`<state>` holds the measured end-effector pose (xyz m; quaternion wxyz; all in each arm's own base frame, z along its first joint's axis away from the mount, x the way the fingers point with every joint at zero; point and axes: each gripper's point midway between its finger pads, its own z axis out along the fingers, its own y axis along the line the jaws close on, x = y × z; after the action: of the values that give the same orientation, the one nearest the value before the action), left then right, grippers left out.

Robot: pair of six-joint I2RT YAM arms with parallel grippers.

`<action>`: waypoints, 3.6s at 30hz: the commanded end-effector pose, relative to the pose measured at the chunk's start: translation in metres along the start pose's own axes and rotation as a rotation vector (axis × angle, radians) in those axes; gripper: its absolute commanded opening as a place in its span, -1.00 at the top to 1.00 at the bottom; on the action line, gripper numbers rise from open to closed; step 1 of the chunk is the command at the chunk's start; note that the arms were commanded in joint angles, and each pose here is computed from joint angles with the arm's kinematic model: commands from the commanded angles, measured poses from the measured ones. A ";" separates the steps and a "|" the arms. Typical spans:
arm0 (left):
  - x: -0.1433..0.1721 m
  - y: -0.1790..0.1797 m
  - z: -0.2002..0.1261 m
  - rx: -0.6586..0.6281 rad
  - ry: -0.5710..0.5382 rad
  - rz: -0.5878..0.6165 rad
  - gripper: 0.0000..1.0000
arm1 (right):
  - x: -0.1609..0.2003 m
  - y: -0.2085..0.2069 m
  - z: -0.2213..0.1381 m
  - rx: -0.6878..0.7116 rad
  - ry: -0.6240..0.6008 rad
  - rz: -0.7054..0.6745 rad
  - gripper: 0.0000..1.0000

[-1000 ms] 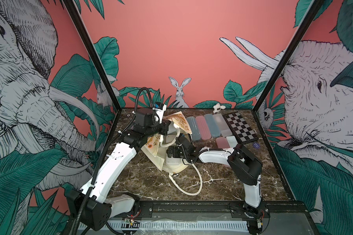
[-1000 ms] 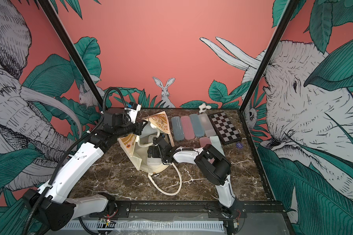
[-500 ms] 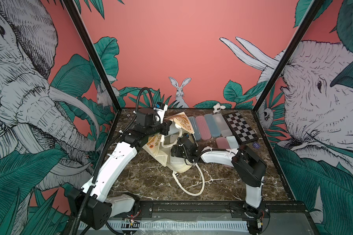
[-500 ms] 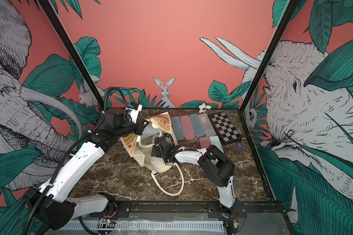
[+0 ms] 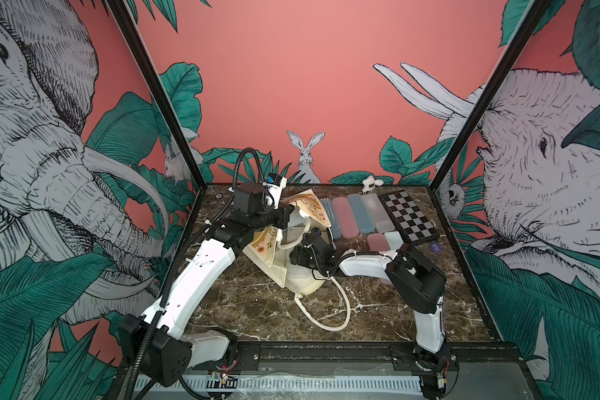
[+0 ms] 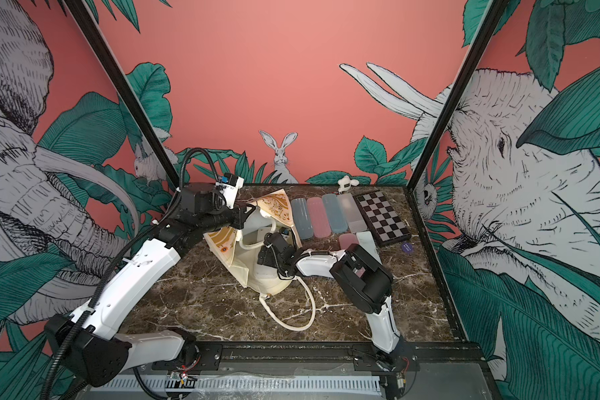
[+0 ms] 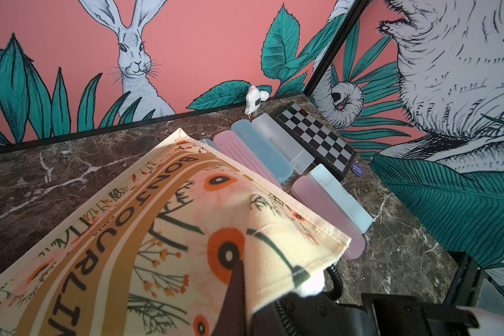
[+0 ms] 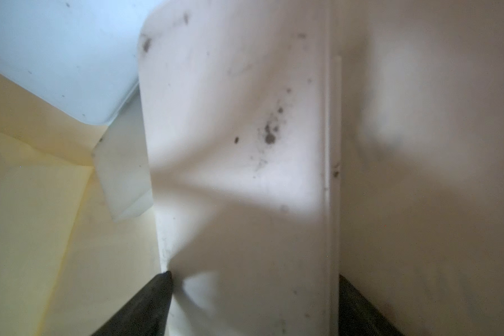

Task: Take out the pencil case from the canvas bag
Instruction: Pick up the pencil case from the canvas bag, then place the pencil case at the center of the board.

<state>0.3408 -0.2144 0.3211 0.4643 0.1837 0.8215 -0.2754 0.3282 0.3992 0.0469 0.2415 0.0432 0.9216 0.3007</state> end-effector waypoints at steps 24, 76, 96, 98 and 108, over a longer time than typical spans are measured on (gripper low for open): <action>-0.039 -0.001 -0.014 -0.009 -0.123 0.006 1.00 | -0.005 -0.020 -0.007 -0.073 -0.025 0.076 0.13; -0.077 0.098 -0.022 -0.635 0.015 0.364 1.00 | -0.014 0.019 -0.164 -0.116 0.064 -0.597 0.84; -0.073 0.125 -0.079 -0.834 -0.046 0.201 1.00 | -0.049 -0.116 -0.234 0.610 -0.036 -0.625 1.00; -0.073 0.126 -0.085 -0.828 -0.054 0.184 1.00 | -0.051 -0.124 -0.233 0.678 -0.023 -0.622 1.00; -0.065 0.143 -0.114 -0.782 -0.071 0.036 1.00 | -0.068 -0.137 -0.215 0.898 0.024 -0.650 1.00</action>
<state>0.3891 -0.0393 0.3586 0.4967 0.0271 0.8620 0.0973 0.2872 0.1705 0.1373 0.2577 -0.1660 0.9376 -0.1641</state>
